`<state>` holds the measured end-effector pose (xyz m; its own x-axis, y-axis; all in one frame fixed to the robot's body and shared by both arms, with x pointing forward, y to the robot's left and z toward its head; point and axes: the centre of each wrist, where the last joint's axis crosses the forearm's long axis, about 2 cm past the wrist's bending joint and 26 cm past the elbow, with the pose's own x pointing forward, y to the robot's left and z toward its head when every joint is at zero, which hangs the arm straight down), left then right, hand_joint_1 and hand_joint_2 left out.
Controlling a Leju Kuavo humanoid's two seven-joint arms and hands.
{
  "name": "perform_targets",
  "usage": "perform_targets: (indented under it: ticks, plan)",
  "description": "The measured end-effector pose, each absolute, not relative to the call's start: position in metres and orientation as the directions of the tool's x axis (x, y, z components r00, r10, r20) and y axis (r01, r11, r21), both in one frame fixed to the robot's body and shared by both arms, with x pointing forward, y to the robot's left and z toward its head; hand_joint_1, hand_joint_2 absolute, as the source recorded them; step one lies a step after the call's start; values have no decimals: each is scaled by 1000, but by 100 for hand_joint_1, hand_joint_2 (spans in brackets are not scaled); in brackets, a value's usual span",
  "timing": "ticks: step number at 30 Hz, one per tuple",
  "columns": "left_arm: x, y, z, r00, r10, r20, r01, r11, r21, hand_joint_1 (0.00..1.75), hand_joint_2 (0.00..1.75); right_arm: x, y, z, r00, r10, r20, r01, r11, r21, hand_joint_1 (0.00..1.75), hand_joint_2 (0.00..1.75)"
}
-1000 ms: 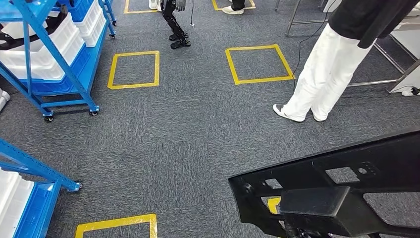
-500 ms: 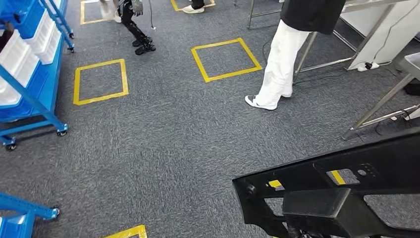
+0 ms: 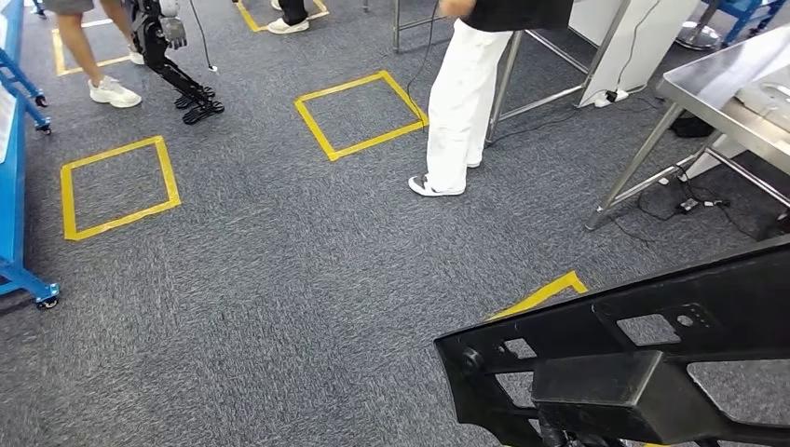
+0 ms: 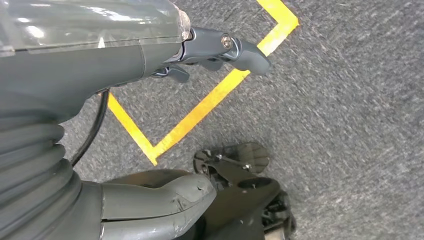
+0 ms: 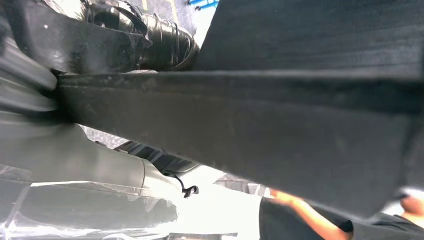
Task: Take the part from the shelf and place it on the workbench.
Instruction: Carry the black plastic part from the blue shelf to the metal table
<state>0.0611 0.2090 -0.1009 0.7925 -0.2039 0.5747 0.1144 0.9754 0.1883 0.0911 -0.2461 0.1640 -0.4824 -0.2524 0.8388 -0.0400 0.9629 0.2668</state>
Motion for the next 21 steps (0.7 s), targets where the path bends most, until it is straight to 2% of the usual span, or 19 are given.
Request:
perform_targets:
  ticks: [21]
  plan:
    - [61,209,-101,799,-196,568,109,977,183,0,175,91,-246,165,-477,-252,842,-39,963,266,175,175]
